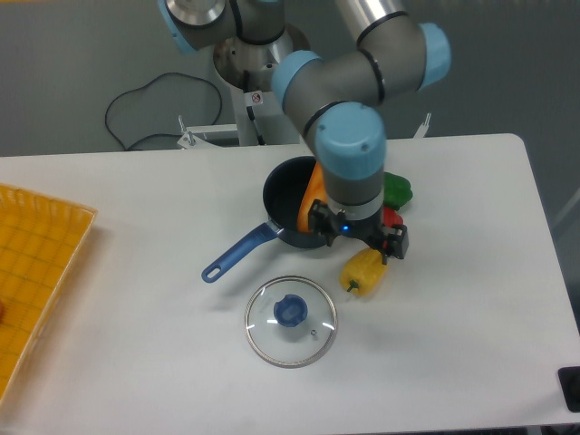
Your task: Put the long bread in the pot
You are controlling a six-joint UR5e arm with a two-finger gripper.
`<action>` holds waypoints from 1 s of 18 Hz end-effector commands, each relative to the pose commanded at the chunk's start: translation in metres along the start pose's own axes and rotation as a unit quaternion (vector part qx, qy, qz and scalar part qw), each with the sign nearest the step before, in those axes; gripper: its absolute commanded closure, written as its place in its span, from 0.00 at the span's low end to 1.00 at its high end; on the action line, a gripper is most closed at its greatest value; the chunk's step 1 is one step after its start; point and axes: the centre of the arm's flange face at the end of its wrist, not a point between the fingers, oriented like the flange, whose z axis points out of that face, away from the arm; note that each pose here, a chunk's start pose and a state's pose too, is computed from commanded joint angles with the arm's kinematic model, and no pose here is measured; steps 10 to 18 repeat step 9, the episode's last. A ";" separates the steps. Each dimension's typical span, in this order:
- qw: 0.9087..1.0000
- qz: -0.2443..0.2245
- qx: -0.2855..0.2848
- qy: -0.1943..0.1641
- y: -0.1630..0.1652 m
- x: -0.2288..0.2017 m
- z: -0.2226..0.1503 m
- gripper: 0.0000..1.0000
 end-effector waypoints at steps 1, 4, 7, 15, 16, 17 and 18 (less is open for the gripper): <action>1.000 -0.002 0.007 0.005 0.001 -0.001 -0.002 0.00; 1.000 -0.002 0.015 0.013 0.003 -0.003 -0.002 0.00; 1.000 0.004 0.013 0.010 0.001 -0.002 -0.003 0.00; 1.000 0.005 0.009 0.008 0.000 -0.001 -0.003 0.00; 1.000 0.005 0.009 0.008 0.000 -0.001 -0.003 0.00; 1.000 0.005 0.009 0.008 0.000 -0.001 -0.003 0.00; 1.000 0.005 0.009 0.008 0.000 -0.001 -0.003 0.00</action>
